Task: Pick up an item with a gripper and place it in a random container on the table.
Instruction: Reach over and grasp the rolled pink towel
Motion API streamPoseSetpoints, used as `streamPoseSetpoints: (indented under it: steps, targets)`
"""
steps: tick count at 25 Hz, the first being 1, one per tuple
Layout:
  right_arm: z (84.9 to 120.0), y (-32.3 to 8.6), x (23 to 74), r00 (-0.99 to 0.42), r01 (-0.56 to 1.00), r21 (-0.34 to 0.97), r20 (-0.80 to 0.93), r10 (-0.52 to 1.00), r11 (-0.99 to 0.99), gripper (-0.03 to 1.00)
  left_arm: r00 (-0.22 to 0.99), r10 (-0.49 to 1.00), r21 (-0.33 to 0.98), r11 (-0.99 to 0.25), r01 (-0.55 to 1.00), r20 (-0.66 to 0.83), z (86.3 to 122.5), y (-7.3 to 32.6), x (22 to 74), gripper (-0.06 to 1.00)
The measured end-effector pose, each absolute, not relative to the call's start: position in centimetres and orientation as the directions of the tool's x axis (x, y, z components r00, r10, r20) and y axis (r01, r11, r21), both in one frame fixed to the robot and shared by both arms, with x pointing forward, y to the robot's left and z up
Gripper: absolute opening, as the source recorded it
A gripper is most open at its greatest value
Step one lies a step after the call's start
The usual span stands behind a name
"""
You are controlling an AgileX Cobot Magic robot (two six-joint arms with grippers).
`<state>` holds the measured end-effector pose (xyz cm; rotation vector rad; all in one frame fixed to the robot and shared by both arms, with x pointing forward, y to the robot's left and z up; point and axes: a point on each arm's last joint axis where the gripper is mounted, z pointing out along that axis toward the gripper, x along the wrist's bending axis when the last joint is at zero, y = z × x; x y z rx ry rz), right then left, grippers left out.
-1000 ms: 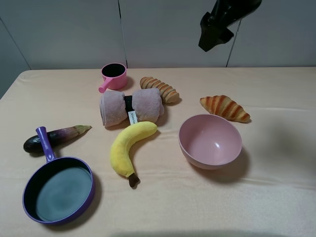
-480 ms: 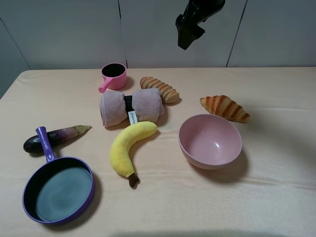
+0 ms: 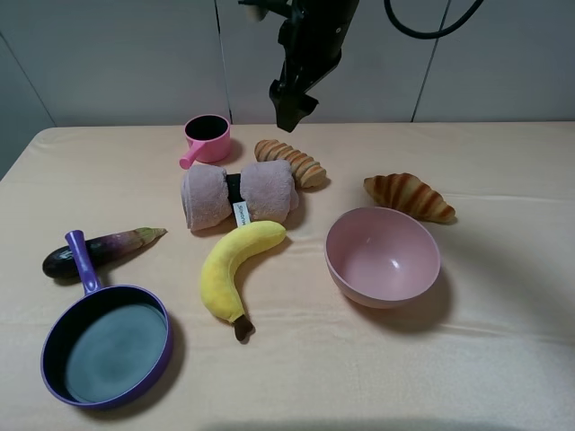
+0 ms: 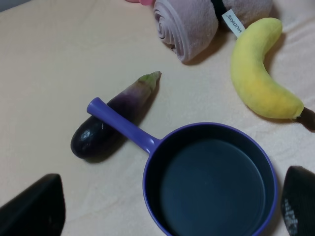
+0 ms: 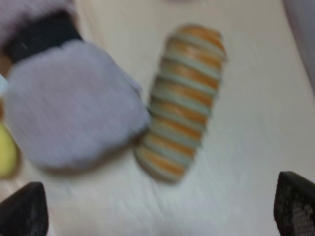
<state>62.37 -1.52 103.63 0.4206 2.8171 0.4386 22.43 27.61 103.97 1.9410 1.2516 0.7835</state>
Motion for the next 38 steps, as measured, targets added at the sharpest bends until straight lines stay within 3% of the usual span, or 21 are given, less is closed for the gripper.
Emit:
streamPoseSetpoints:
  steps: [20,38]
  targets:
    - [95.9,3.8,61.5,-0.965,0.174,0.339,-0.128,0.229,0.924,0.69,0.354,0.928,0.805,-0.299,0.512,0.119,104.0,27.6,22.4,0.88]
    - [89.8,5.5,61.6,-0.971,0.177,0.325,-0.096,0.219,0.929,0.69,0.354,0.928,0.805,-0.299,0.512,0.119,104.0,27.6,22.4,0.88]
